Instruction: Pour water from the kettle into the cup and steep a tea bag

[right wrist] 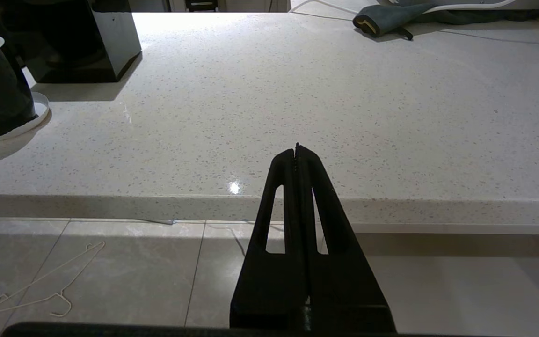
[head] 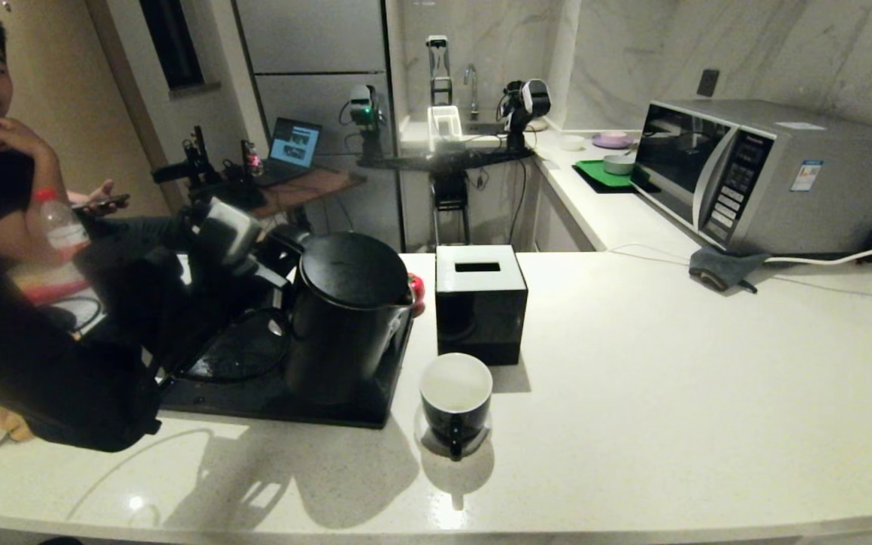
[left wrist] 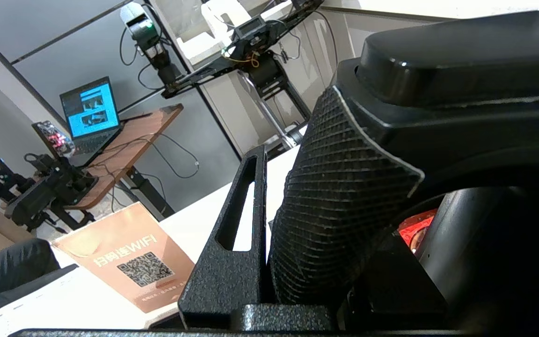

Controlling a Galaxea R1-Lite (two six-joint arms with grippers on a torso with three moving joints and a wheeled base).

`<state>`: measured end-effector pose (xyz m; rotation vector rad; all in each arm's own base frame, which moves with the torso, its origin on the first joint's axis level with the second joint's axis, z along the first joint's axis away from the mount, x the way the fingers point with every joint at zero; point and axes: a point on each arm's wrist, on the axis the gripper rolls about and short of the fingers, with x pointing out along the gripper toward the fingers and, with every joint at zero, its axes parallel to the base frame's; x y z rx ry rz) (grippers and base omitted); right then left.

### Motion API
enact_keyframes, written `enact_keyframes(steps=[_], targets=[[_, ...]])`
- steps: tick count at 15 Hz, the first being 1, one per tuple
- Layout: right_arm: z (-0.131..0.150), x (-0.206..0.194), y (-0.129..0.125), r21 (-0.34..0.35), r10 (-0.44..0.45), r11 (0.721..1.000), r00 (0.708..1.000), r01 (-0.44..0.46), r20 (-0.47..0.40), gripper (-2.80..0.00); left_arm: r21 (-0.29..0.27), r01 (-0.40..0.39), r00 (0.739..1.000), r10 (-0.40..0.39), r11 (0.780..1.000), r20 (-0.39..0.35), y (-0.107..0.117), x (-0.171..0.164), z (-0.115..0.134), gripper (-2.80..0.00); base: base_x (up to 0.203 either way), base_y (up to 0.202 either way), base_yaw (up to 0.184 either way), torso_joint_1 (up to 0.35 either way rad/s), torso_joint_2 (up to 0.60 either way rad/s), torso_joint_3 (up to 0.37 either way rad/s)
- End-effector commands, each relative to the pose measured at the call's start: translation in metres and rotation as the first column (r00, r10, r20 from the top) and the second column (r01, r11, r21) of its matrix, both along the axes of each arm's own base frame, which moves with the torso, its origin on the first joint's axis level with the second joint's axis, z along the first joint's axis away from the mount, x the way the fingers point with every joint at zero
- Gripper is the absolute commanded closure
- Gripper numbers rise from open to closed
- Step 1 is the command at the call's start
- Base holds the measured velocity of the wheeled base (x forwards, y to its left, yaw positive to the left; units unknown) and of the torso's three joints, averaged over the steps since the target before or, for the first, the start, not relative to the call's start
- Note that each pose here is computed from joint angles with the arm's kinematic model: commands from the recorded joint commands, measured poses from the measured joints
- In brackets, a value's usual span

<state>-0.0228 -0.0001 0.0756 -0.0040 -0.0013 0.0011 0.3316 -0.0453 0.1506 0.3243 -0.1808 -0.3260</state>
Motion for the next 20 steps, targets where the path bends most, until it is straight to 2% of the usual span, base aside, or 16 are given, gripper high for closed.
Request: enact_keyframes(steps=[1, 5, 8, 18, 20], targets=[[0.0, 0.0, 0.0, -0.001, 0.0, 1.0, 1.0, 0.0, 0.0, 0.0, 0.02, -0.003, 1.0, 0.003, 1.0, 0.021, 0.0, 0.0, 0.002, 0.0, 0.0, 0.0, 0.0, 0.0, 0.0, 0.0], [0.0, 0.0, 0.0, -0.001, 0.0, 1.0, 1.0, 0.0, 0.0, 0.0, 0.026, 0.011, 1.0, -0.012, 1.0, 0.02, -0.004, -0.001, 0.002, 0.0, 0.0, 0.0, 0.0, 0.0, 0.0, 0.0], [0.0, 0.0, 0.0, -0.001, 0.0, 1.0, 1.0, 0.0, 0.0, 0.0, 0.058, 0.014, 1.0, -0.016, 0.998, 0.022, -0.005, -0.002, 0.0, 0.0, 0.0, 0.0, 0.0, 0.0, 0.0, 0.0], [0.0, 0.0, 0.0, -0.001, 0.0, 1.0, 1.0, 0.0, 0.0, 0.0, 0.095, 0.041, 0.999, -0.043, 0.995, 0.02, -0.015, 0.002, 0.005, 0.0, 0.0, 0.0, 0.0, 0.0, 0.0, 0.0], [0.0, 0.0, 0.0, -0.001, 0.0, 1.0, 1.0, 0.0, 0.0, 0.0, 0.119, 0.042, 0.999, -0.044, 0.992, 0.011, -0.015, 0.003, 0.007, 0.0, 0.0, 0.0, 0.0, 0.0, 0.0, 0.0]])
